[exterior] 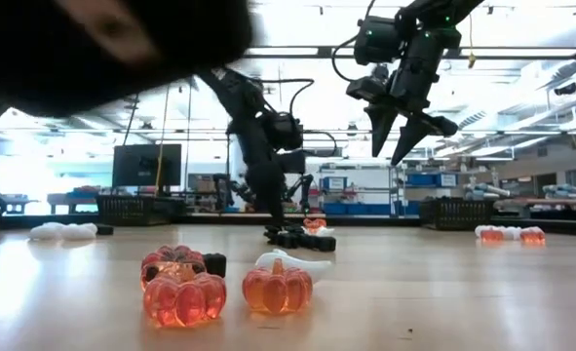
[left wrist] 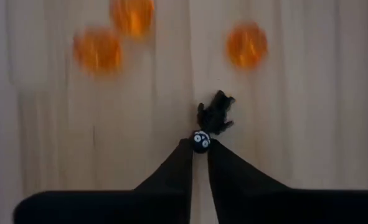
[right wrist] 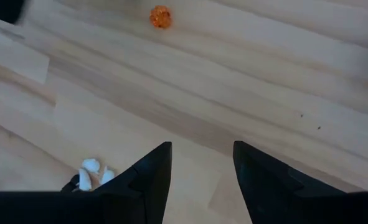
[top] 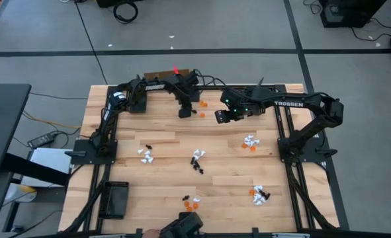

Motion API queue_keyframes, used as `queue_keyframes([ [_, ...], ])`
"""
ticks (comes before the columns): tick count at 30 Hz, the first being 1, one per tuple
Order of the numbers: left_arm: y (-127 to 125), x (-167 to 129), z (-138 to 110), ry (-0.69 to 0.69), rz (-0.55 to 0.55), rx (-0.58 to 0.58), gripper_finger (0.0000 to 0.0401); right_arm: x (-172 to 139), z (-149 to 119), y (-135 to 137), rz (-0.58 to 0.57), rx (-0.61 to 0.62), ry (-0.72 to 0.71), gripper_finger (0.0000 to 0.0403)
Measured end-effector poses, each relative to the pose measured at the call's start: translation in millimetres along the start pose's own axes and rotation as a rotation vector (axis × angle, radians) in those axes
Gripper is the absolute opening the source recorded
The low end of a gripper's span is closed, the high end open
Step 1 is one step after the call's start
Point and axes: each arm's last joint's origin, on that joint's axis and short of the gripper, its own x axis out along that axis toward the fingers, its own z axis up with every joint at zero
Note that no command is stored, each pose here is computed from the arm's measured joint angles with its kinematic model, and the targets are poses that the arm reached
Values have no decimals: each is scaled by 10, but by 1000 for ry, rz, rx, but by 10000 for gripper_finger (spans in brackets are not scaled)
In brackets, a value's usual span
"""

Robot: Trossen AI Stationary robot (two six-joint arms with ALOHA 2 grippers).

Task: Sort Halloween decoration
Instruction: Put the black skeleton toy into the top left black basket

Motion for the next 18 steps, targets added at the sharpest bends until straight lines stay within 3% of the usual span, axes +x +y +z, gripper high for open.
queue_keyframes([
  [5,-14,-269,-201,174,-103,-164,16,0,-1,1,-18,14,-23,180],
  [9,27,-640,-362,211,-117,-292,7,1,-3,7,-33,12,-48,180],
  [14,191,-1104,-473,64,-52,-359,9,-1,7,4,-54,11,-82,180],
  [18,184,-1117,-397,-71,-150,-346,32,-1,10,0,-64,2,-92,180],
])
